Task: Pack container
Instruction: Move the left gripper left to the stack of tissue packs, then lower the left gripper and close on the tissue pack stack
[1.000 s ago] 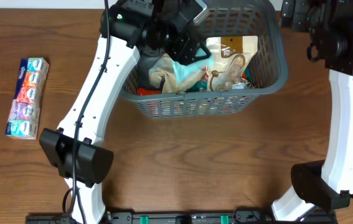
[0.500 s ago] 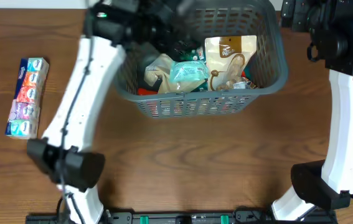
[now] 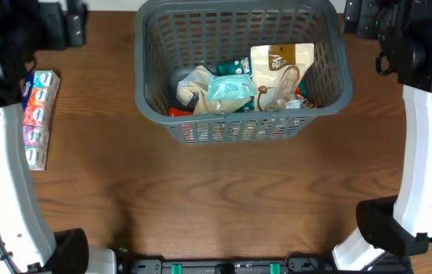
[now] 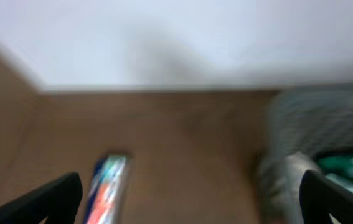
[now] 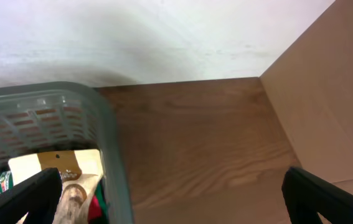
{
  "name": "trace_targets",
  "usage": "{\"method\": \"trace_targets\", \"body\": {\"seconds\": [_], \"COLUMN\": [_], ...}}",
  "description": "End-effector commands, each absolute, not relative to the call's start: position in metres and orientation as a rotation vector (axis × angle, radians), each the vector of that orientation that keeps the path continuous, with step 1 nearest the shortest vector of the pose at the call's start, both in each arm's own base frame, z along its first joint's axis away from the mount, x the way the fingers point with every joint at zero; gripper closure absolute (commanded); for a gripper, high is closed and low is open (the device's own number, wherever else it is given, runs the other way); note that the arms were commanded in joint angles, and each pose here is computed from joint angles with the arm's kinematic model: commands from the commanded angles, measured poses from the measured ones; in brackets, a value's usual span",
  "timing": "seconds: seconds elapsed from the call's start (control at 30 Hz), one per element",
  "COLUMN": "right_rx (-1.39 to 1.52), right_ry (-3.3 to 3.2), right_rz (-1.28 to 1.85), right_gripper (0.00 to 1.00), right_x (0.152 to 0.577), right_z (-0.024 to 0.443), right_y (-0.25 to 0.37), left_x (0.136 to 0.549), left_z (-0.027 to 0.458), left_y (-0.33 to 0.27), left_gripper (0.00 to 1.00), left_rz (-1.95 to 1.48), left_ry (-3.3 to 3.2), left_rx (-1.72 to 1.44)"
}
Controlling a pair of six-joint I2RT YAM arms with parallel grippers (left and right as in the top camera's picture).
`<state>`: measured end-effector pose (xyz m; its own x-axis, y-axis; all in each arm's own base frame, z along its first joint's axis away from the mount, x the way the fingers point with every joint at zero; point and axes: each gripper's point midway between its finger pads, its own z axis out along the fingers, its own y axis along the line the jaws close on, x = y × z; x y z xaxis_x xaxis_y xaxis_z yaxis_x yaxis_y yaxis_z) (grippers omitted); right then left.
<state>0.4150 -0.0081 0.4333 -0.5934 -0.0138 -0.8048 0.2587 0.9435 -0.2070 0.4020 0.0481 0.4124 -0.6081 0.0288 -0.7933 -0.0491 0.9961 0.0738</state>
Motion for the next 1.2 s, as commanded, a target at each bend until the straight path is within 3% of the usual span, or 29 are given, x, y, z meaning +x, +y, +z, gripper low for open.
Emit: {"method": "trace_targets", "body": {"seconds": [0.0, 0.13, 0.6, 0.77, 1.17], "right_rx": [0.187, 0.187, 0.187, 0.187, 0.187], "right_ry": [2.152, 2.152, 2.152, 2.152, 2.152], "right_rz": [-0.395, -0.395, -0.395, -0.395, -0.395], "right_gripper": [0.01, 0.01, 0.01, 0.01, 0.01], "right_x": [0.408, 0.408, 0.408, 0.408, 0.408], "right_z": [0.444, 0.444, 0.444, 0.444, 0.444], "right_y": [-0.014, -0.014, -0.014, -0.014, -0.014], "left_x": [0.391, 0.374, 0.329, 0.338, 0.354], "left_z": [0.381, 0.344, 0.212, 0.163, 0.092], "left_y": [0.1, 0.144, 0.231, 0.216, 0.209], "left_gripper": [0.02, 0.01, 0.01, 0.01, 0.01], "left_rz": [0.341, 0.524, 0.465, 0.189, 0.058], "left_ry": [2.35, 2.483, 2.792, 2.871, 2.974], "left_rx": [-0.2, -0.326, -0.66, -0.483, -0.12]}}
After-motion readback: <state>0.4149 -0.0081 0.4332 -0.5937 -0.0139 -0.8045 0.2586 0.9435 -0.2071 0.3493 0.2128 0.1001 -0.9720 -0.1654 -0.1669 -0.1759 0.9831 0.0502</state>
